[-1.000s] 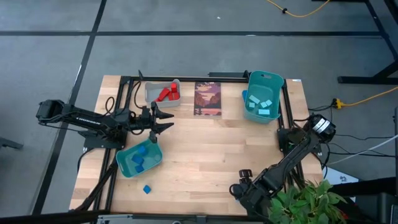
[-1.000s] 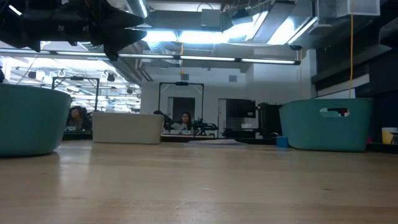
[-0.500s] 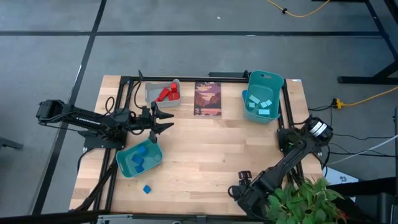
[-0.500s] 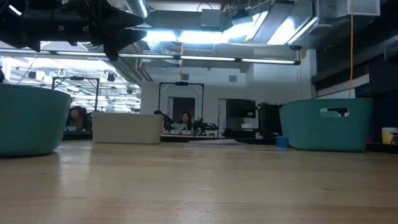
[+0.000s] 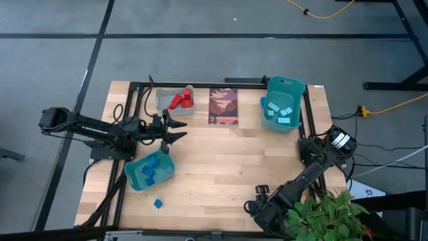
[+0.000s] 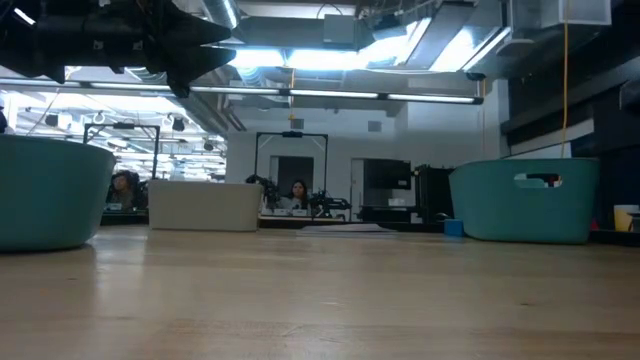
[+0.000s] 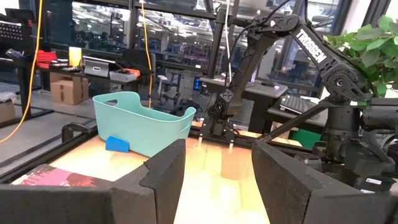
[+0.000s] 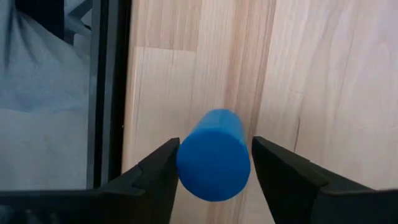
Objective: Sort & place blocks by color
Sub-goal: Put the blue block into the left green bin
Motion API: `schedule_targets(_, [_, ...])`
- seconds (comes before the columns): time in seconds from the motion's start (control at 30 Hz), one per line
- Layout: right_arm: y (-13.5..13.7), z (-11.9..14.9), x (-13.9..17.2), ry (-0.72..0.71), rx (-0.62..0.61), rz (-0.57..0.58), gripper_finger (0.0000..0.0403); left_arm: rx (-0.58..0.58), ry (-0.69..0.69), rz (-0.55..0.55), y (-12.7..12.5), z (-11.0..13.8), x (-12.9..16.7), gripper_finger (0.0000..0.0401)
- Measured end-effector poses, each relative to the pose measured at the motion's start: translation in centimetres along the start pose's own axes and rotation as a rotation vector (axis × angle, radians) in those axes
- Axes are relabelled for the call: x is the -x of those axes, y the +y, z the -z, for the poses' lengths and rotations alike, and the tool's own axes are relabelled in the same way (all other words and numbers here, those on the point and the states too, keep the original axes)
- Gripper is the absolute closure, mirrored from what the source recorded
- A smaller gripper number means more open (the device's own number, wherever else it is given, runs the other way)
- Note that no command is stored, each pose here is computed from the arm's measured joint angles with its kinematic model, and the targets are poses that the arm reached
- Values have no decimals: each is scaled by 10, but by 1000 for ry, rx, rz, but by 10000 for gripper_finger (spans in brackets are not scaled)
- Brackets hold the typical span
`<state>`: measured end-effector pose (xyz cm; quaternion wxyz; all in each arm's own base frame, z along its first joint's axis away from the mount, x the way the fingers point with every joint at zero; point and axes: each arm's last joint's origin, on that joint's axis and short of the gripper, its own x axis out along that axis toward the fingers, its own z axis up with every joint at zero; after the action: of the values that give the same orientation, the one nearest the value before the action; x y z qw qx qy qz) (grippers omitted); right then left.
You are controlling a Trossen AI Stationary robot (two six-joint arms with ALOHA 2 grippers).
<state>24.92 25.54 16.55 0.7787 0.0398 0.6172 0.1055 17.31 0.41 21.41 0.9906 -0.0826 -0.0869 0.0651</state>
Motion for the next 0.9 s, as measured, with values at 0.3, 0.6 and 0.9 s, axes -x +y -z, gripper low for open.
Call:
schedule_targets(0.3, [-2, -2, 1, -7, -3, 2, 266, 0, 0, 0, 0, 0, 0, 222])
schedule_targets(0.6, [-25, -11, 5, -83, 63, 225, 266, 0, 0, 0, 0, 0, 0, 222])
schedule_targets(0.9, [-85, -54, -3, -345, 124, 368, 266, 0, 7, 42, -1, 0, 0, 222])
